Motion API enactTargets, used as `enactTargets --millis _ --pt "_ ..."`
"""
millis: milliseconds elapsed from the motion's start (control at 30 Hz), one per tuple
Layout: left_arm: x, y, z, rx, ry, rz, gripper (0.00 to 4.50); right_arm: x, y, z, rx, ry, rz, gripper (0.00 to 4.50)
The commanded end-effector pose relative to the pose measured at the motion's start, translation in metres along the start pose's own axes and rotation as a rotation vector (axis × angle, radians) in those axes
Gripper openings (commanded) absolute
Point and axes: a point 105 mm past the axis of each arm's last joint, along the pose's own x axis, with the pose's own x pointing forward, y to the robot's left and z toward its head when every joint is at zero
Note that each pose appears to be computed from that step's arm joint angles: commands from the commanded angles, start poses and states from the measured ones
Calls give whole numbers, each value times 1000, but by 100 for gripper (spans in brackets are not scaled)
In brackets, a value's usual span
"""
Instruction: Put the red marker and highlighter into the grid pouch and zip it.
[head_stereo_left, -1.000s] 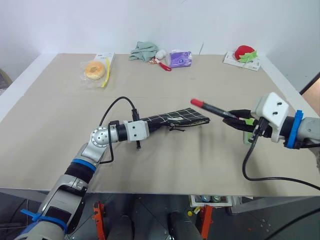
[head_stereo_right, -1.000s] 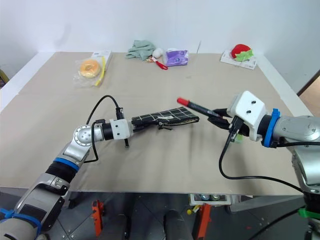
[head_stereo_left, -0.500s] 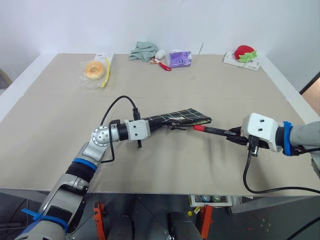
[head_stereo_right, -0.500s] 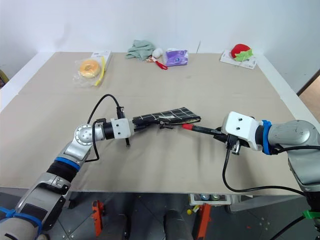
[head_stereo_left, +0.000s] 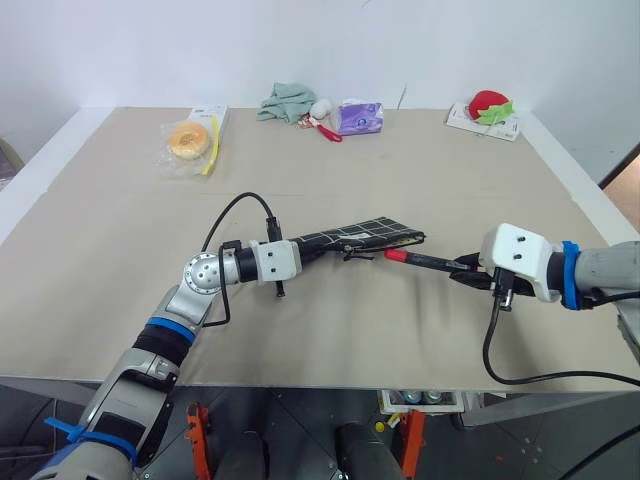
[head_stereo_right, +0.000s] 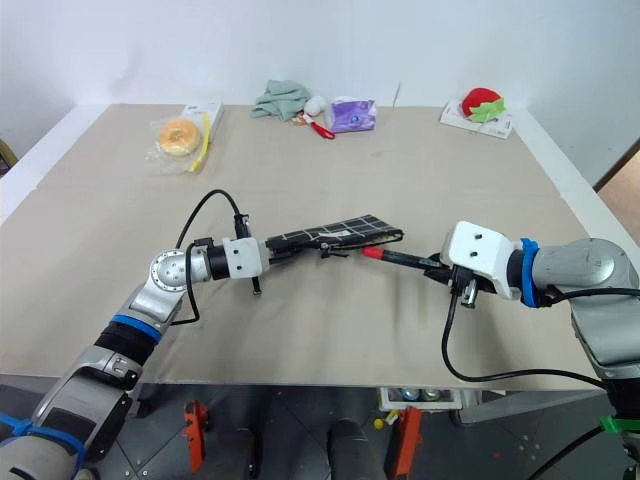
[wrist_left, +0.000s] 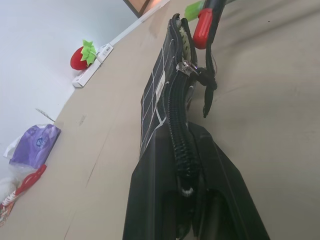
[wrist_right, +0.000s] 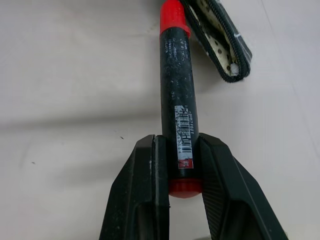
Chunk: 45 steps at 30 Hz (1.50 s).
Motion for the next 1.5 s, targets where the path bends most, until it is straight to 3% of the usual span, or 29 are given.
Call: enactTargets --millis 33,900,1133,1333,1500 --pt "-3 10 7 27 -19 39 0 -11 -9 12 -44 -21 -43 55" --pt "-5 6 4 31 -6 35 0 -7 -14 13 -17 -50 -65 55" --pt "-3 5 8 31 -20 30 0 2 -16 2 -43 5 -82 55" --pt "1 5 12 32 -36 23 0 19 -18 11 -94 -17 -81 55" --pt "7 2 16 27 -58 14 0 39 -15 37 -146 -92 -59 55"
